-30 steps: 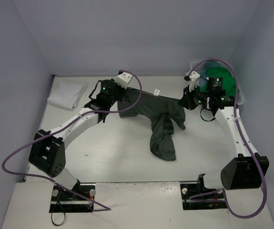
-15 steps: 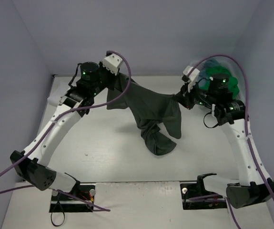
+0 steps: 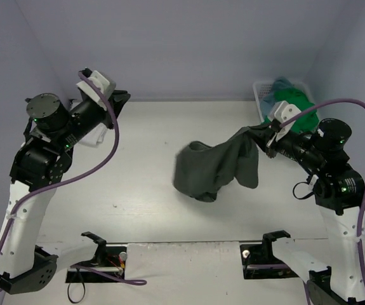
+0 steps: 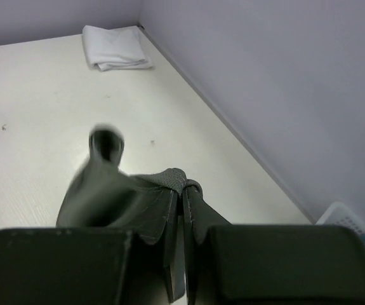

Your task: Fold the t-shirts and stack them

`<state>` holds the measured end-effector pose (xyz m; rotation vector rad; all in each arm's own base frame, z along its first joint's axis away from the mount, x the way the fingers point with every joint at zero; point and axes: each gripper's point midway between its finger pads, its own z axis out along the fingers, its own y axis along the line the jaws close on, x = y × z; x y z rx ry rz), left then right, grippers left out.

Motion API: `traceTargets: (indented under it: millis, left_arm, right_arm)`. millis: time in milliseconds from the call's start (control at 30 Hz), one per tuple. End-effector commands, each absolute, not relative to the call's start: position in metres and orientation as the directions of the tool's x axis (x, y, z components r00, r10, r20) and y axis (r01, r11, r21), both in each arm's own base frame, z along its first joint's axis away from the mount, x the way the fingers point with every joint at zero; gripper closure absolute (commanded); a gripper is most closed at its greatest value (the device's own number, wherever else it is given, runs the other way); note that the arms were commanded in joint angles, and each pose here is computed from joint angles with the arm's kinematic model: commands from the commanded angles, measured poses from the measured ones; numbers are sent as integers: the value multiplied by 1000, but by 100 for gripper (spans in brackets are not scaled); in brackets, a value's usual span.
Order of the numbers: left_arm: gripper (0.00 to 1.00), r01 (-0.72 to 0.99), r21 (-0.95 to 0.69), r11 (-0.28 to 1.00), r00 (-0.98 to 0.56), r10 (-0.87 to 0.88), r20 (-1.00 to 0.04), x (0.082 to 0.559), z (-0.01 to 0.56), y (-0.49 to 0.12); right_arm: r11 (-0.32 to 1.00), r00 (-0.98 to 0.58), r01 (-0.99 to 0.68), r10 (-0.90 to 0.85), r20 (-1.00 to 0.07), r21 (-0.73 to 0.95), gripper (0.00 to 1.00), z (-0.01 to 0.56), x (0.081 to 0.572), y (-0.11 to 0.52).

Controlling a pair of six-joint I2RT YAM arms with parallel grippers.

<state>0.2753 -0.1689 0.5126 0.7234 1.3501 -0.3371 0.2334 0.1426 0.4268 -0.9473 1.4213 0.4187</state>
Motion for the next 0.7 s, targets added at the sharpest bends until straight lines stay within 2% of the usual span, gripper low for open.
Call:
traceTargets:
  millis: [0, 133, 200, 267, 300, 433, 667]
  left_arm:
    - [94, 634, 242, 734, 242, 110, -964, 262, 535, -165]
    - [91, 710, 119, 694, 135, 32, -990, 269, 507, -180]
    - [81, 755, 43, 654, 51, 6, -999, 278, 473, -193]
    - [76, 774, -17, 633, -14, -9, -1000, 282, 449, -201]
    - [69, 784, -45, 619, -55, -3, -998, 287, 427, -207]
    - [54, 811, -140, 567, -163, -10, -987, 287, 383, -223]
    - [50, 853, -176, 492, -202, 0, -979, 280, 366, -252]
  right_arm:
    - [612, 239, -710, -255, -937, -348, 100, 458, 239, 142]
    - [590, 179, -751, -250, -952, -296, 100, 444, 243, 148]
    - [589, 147, -759, -257, -955, -276, 100, 431, 248, 148]
    - [592, 126, -763, -257, -958, -259, 100, 424, 250, 149]
    - [597, 123, -759, -260, -958, -259, 100, 423, 251, 148]
    - [649, 104, -710, -284, -953, -271, 100, 424, 265, 138]
    - [750, 28, -616, -285, -958, -241, 100, 428, 312, 126]
